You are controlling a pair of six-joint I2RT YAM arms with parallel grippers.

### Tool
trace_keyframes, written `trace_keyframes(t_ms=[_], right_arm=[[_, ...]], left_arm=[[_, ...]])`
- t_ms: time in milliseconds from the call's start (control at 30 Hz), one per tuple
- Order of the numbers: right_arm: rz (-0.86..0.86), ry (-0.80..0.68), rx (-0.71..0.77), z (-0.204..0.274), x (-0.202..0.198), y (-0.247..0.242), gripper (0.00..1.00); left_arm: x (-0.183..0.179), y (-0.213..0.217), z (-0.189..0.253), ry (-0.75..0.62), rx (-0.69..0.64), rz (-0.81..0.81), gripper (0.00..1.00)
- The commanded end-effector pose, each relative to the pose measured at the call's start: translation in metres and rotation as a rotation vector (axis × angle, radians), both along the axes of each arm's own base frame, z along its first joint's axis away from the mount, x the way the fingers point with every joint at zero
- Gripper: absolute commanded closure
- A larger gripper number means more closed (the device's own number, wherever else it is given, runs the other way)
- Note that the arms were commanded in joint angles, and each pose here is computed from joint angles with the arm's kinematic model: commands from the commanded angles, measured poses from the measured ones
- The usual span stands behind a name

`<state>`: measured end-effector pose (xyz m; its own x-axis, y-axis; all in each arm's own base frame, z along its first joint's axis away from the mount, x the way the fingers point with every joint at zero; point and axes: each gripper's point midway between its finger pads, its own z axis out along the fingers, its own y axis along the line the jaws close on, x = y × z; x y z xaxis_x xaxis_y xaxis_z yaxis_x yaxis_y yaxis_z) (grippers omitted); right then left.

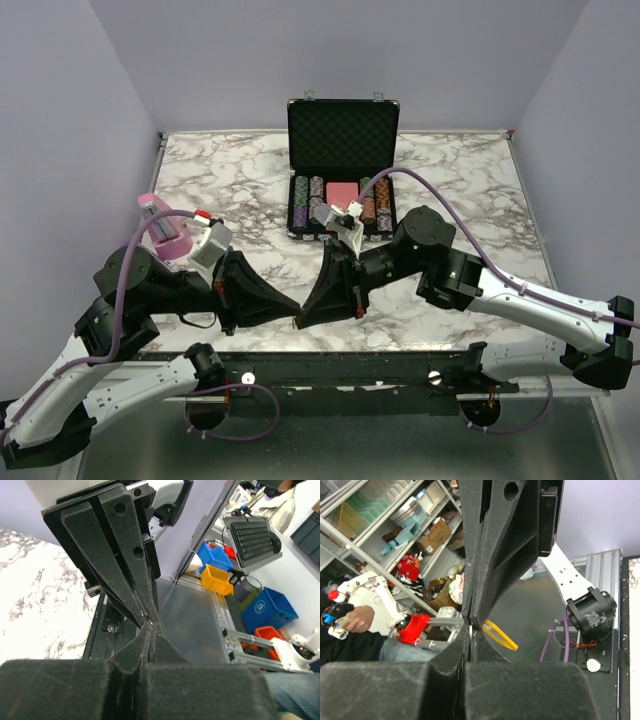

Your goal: Remove the keys from the keyring

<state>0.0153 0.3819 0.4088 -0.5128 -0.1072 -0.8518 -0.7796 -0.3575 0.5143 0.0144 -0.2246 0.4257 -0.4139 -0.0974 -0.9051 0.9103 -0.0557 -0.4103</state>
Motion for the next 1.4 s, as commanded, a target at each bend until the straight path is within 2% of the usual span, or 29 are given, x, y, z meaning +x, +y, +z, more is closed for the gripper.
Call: trace_keyframes(t_ms=[0,133,533,1100,1367], right_arm=[[-0.167,-0.025,0.04,0.011,0.035,0.021,0.99],[-0.196,-0.026,0.041,0.011,0.039,0.022,0.99],[-0.274,-0.025,0.092,0.023,0.049,0.017,0.99],[-0.407,-0.022,0.211,0.046,0.062,-0.002,0.99],[-0.481,-0.001,0.26,0.053,0.071,-0.013,0.99]], left_arm=[[-0.018,-0.011,-0.049,0.12,0.202,-0.169,1.0],[-0.009,-0.013,-0.052,0.14,0.208,-0.116,1.0],[0.013,-0.01,-0.042,0.184,0.06,0.056,1.0],[0.019,-0.001,-0.025,0.188,-0.066,0.126,1.0],[0.023,0.0,-0.018,0.177,-0.071,0.151,1.0]])
